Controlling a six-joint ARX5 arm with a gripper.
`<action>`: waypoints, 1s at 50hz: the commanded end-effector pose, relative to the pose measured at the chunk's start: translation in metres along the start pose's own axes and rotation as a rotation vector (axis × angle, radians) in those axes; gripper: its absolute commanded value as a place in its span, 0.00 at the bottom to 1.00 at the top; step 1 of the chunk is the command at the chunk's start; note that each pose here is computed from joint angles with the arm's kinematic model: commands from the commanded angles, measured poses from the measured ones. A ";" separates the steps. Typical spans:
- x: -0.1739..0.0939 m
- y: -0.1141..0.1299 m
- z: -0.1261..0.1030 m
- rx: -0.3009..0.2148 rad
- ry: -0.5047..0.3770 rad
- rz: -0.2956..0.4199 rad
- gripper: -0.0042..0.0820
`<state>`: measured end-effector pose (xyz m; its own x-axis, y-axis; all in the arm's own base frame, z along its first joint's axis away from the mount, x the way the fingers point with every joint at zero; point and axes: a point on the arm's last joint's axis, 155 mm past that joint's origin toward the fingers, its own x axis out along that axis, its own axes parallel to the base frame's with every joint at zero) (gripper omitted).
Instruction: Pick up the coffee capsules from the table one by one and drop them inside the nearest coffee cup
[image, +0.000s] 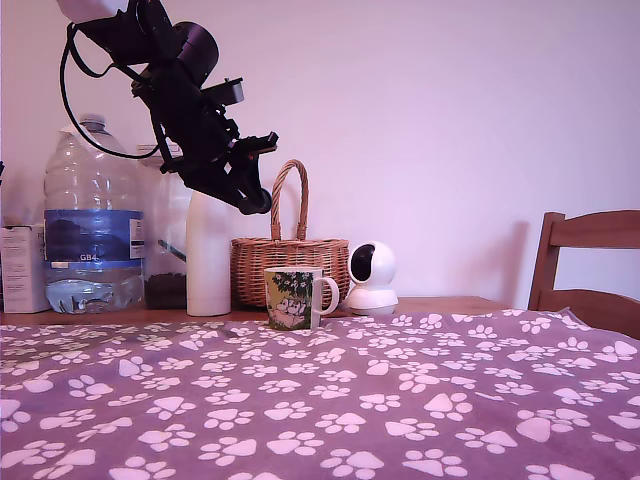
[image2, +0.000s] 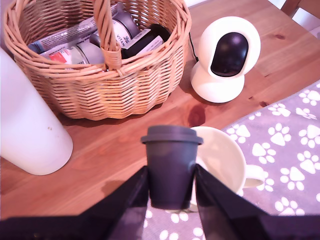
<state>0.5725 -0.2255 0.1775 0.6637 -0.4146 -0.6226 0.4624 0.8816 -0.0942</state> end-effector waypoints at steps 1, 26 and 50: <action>0.002 -0.006 0.002 0.007 -0.018 -0.005 0.28; 0.004 -0.021 0.016 0.040 -0.070 -0.023 0.28; 0.010 -0.072 0.021 0.116 -0.100 -0.102 0.28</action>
<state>0.5575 -0.2994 0.2028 0.6674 -0.5303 -0.5228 0.5921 0.8037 -0.0592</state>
